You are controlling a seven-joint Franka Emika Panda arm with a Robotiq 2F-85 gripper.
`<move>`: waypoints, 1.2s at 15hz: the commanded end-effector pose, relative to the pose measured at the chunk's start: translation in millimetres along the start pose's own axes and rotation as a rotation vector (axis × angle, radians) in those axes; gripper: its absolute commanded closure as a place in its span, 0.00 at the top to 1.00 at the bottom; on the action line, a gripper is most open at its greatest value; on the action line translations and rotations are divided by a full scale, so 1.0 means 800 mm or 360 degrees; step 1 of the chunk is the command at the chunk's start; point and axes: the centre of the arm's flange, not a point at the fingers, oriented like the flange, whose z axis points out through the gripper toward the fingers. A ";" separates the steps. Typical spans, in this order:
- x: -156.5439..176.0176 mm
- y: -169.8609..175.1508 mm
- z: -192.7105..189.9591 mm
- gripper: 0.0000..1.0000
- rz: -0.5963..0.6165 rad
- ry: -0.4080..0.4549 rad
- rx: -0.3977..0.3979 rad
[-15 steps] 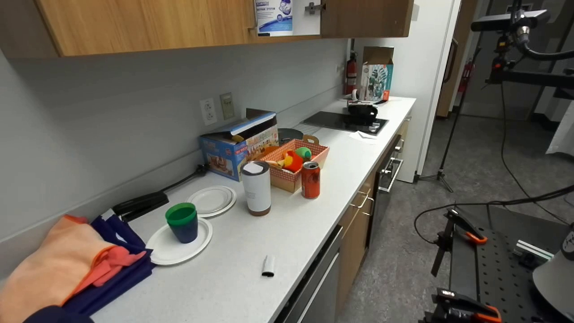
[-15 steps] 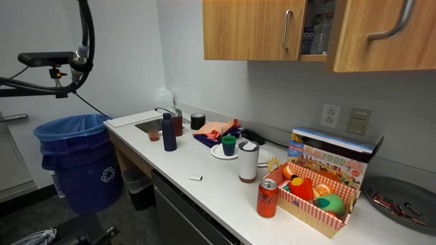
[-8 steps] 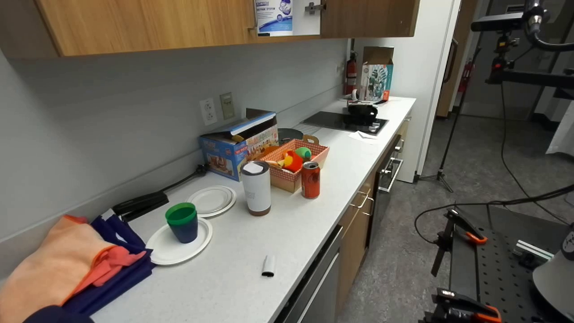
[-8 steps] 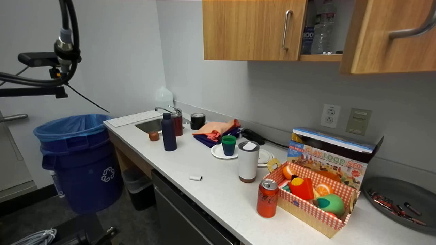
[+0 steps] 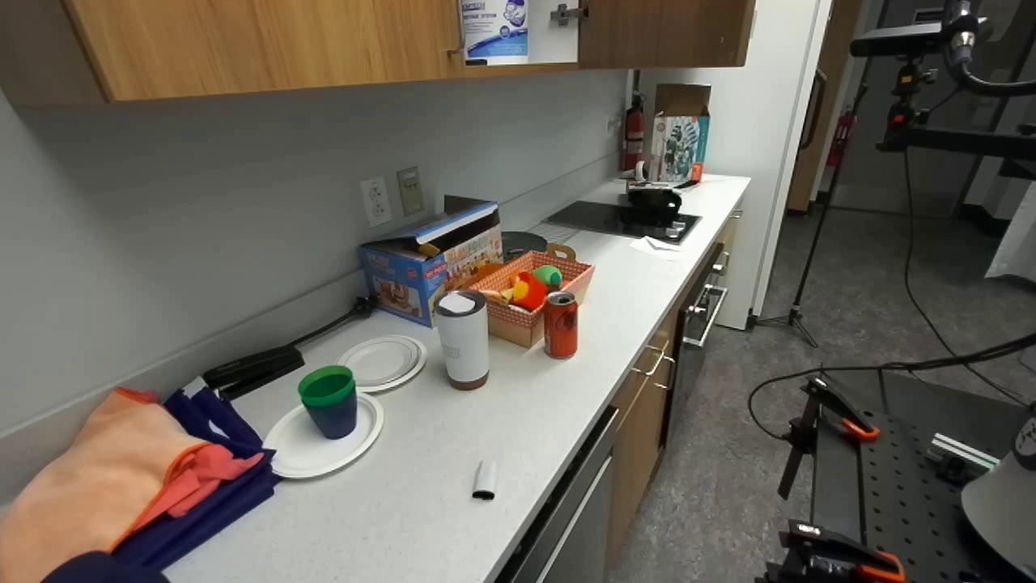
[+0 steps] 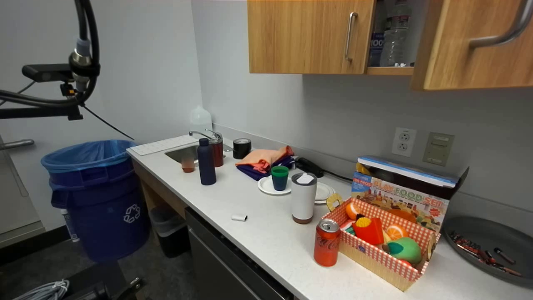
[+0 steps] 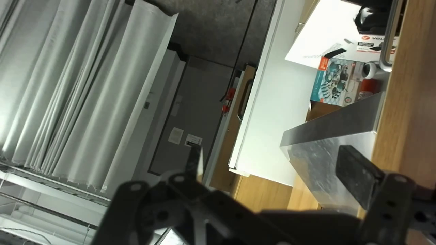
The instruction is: Open the right cabinet door
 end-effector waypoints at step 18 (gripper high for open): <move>0.050 -0.066 0.027 1.00 0.0177 0.0068 0.0135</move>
